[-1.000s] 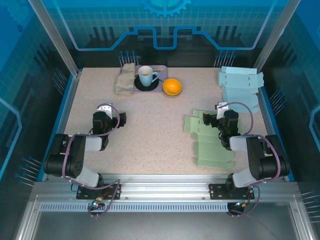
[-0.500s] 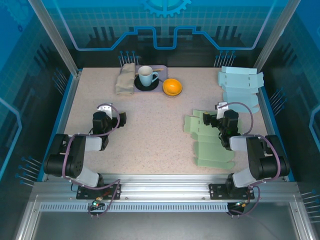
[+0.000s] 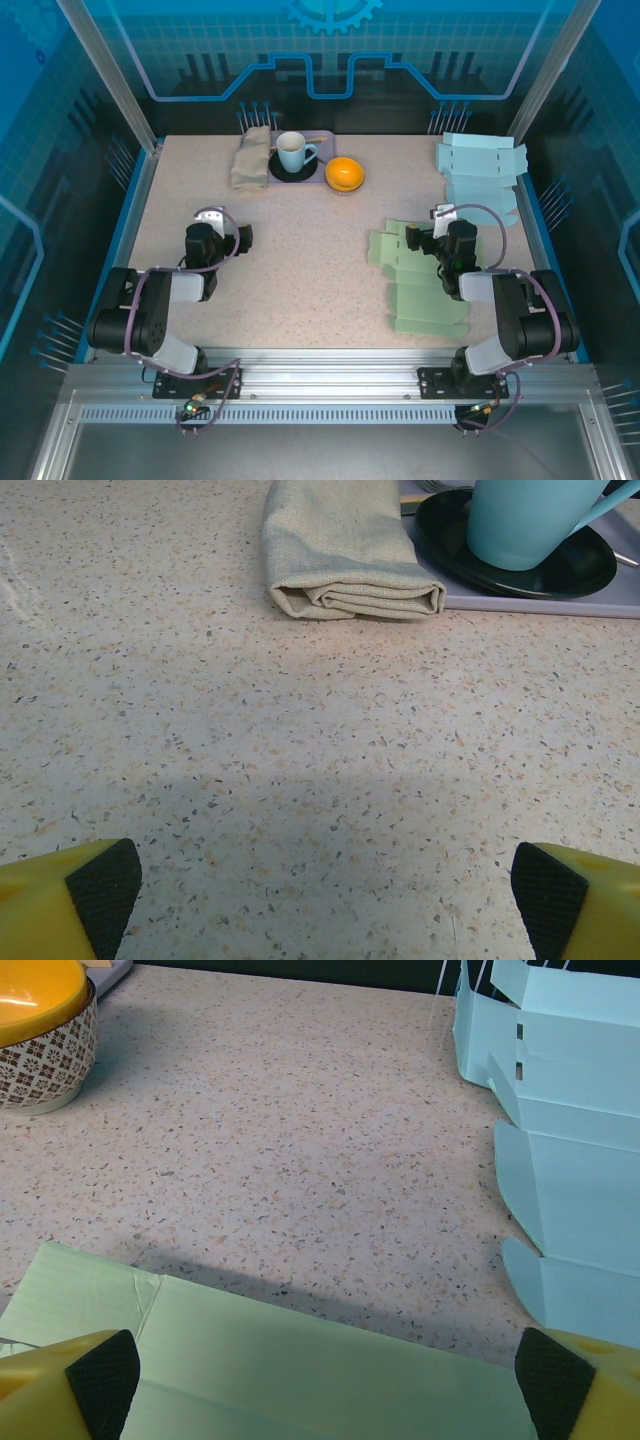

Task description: Fold the paper box

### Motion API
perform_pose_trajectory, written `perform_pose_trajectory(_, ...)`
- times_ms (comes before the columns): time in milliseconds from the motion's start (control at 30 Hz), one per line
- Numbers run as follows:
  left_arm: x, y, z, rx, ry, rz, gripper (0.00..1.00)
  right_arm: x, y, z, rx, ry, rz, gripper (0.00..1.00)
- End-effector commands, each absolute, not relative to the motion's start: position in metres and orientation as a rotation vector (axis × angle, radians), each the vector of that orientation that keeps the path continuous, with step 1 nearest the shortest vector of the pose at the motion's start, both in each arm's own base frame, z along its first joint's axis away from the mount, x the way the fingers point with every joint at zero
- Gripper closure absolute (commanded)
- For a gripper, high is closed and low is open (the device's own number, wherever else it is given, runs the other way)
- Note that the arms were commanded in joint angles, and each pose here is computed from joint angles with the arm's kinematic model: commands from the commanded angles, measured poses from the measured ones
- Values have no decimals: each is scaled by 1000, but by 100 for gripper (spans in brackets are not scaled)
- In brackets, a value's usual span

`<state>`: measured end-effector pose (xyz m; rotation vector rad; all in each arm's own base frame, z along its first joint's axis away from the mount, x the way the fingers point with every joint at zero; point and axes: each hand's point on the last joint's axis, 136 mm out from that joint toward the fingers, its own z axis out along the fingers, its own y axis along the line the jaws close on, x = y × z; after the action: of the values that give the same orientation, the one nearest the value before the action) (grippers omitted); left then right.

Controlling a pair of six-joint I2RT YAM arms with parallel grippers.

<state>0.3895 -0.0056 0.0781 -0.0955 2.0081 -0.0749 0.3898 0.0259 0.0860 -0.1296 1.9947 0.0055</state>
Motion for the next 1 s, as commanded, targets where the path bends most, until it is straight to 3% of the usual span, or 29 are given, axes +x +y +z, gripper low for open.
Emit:
perform_pose_trajectory(0,397,-7,90,-68,1976,-87,1,397,28,93,-145,1972,10,0)
perform_pose_trajectory(267,398,-2,94,-96,1979,-77,1,399,30,98,-158,1976,32,0)
perform_pose_trajectory(400,396,24,124,-266,2024,47,1,406,22,134,-79,2077,-76,0)
perform_pose_trajectory(633,380,24,165,-646,1960,-186,1,384,5,174,233,2289,-92,0)
perform_pose_trajectory(767,378,-6,165,-749,2056,-409,1,361,-1,163,371,2399,-95,0)
perform_pose_trajectory(967,373,-121,155,-467,2279,-632,1,337,9,119,457,2514,-2,0)
